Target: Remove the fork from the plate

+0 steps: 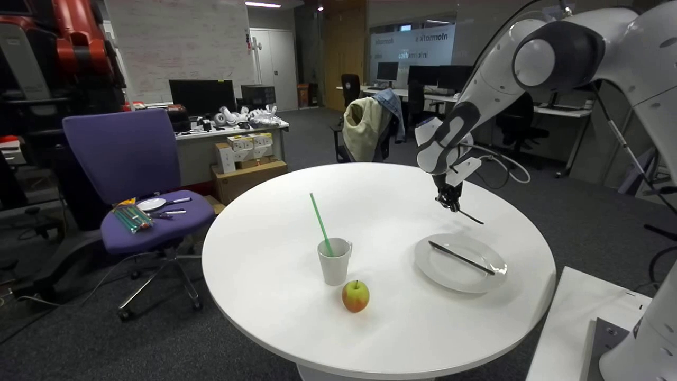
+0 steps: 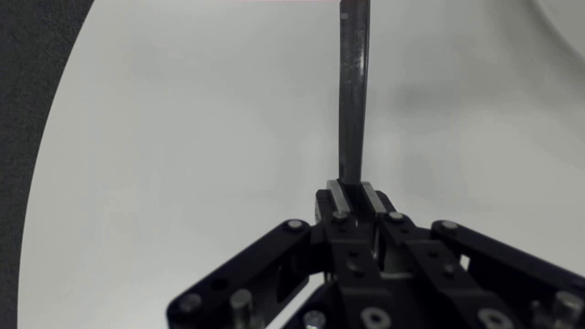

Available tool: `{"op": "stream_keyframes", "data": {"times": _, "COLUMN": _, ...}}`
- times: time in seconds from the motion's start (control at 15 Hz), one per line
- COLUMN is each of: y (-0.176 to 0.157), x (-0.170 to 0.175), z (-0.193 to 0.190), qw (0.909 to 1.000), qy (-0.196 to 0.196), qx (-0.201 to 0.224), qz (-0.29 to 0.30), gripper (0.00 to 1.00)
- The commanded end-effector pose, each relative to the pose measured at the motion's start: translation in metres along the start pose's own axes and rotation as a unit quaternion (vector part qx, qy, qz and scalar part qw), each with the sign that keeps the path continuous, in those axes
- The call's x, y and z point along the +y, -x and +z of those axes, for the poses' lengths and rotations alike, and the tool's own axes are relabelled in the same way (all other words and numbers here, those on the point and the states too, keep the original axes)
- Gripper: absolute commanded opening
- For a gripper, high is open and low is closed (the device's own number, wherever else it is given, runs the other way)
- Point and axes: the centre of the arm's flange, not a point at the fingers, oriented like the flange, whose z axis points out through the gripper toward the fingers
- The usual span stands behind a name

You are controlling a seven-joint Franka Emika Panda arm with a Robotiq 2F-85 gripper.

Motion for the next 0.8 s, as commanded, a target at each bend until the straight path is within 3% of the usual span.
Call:
{"op": "stream_keyframes", "data": {"times": 0.0, "y": -0.025, "x": 0.015, "z": 0.0, "qw": 0.9961, "qy": 0.009, "qx": 0.009, "qz": -0.087, "gripper": 0.03}}
{"op": "stream_keyframes", "data": {"times": 0.27, "y": -0.034, "x": 0.02, "z": 0.004, "qw": 0.9854, "qy": 0.008, "qx": 0.019, "qz": -0.169, "gripper": 0.03}}
{"op": "stream_keyframes", "data": {"times": 0.73, "y": -0.049, "x": 0.007, "z": 0.022, "qw": 0.9793, "qy": -0.029, "qx": 0.039, "qz": -0.197, "gripper": 0.03}}
